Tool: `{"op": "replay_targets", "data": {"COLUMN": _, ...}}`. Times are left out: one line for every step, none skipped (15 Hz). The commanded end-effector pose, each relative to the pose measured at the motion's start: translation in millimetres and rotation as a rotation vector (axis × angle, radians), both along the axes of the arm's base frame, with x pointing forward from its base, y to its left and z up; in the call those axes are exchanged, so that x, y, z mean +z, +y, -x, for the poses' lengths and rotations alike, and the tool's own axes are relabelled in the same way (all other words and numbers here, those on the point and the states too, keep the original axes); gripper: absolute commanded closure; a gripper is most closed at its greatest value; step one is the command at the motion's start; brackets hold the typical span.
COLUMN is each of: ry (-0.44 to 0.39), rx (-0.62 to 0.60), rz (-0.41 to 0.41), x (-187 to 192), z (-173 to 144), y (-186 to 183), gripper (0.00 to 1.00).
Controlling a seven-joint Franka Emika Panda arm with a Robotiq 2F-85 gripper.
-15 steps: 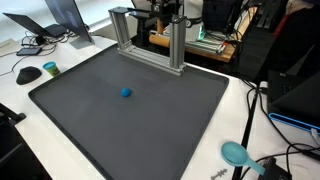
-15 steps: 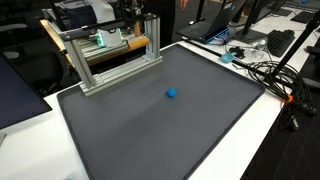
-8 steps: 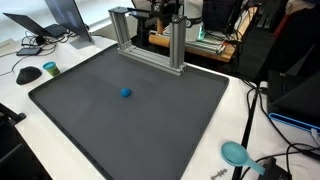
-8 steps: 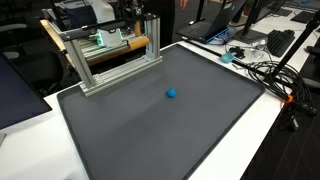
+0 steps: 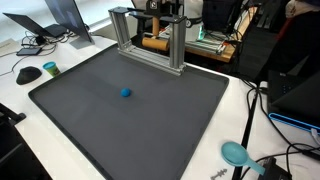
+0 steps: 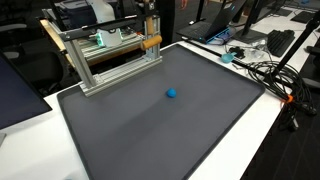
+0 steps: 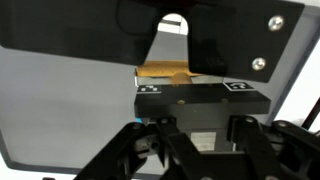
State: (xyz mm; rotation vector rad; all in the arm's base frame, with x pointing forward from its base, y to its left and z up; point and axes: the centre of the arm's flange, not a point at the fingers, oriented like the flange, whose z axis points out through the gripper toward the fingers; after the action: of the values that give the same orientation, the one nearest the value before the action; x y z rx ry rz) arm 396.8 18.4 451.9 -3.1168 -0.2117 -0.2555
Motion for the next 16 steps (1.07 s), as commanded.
{"op": "replay_targets", "data": {"ry": -0.042, "rx": 0.046, "rz": 0.002, "x": 4.0, "z": -53.7, "y": 24.4, "gripper": 0.77}}
{"op": "replay_targets", "data": {"ry": -0.044, "rx": 0.057, "rz": 0.006, "x": 3.4, "z": -66.6, "y": 27.9, "gripper": 0.77}}
{"op": "replay_targets", "data": {"ry": -0.042, "rx": 0.055, "rz": 0.013, "x": 2.3, "z": -79.2, "y": 28.6, "gripper": 0.77}}
{"op": "replay_targets", "data": {"ry": -0.033, "rx": 0.053, "rz": 0.016, "x": 1.7, "z": -93.0, "y": 26.9, "gripper": 0.77}}
{"op": "replay_targets", "data": {"ry": -0.024, "rx": 0.047, "rz": 0.02, "x": 1.2, "z": -107.4, "y": 23.5, "gripper": 0.77}}
{"op": "replay_targets", "data": {"ry": -0.02, "rx": 0.035, "rz": 0.034, "x": 1.5, "z": -122.0, "y": 18.8, "gripper": 0.77}}
{"op": "replay_targets", "data": {"ry": -0.01, "rx": 0.026, "rz": 0.051, "x": 1.6, "z": -137.7, "y": 11.9, "gripper": 0.77}}
{"op": "replay_targets", "data": {"ry": 0.01, "rx": 0.025, "rz": 0.051, "x": 2.2, "z": -151.2, "y": 4.7, "gripper": 0.77}}
{"op": "replay_targets", "data": {"ry": 0.009, "rx": -0.001, "rz": 0.053, "x": 2.8, "z": -165.0, "y": -8.7, "gripper": 0.77}}
{"op": "replay_targets", "data": {"ry": 0.017, "rx": -0.013, "rz": 0.027, "x": 2.6, "z": -172.5, "y": -19.3, "gripper": 0.77}}
{"op": "replay_targets", "data": {"ry": 0.0, "rx": -0.001, "rz": 0.036, "x": -11.5, "z": -136.6, "y": -4.1, "gripper": 0.77}}
{"op": "replay_targets", "data": {"ry": 0.003, "rx": -0.013, "rz": 0.036, "x": -13.7, "z": -145.0, "y": -11.1, "gripper": 0.52}}
{"op": "replay_targets", "data": {"ry": 0.011, "rx": -0.015, "rz": 0.037, "x": -18.8, "z": -146.3, "y": -12.2, "gripper": 0.52}}
{"op": "replay_targets", "data": {"ry": 0.017, "rx": -0.01, "rz": 0.037, "x": -22.0, "z": -145.0, "y": -9.6, "gripper": 0.52}}
{"op": "replay_targets", "data": {"ry": 0.019, "rx": -0.006, "rz": 0.037, "x": -22.7, "z": -143.6, "y": -6.9, "gripper": 0.52}}
{"op": "replay_targets", "data": {"ry": 0.019, "rx": -0.002, "rz": 0.037, "x": -22.7, "z": -143.0, "y": -4.7, "gripper": 0.52}}
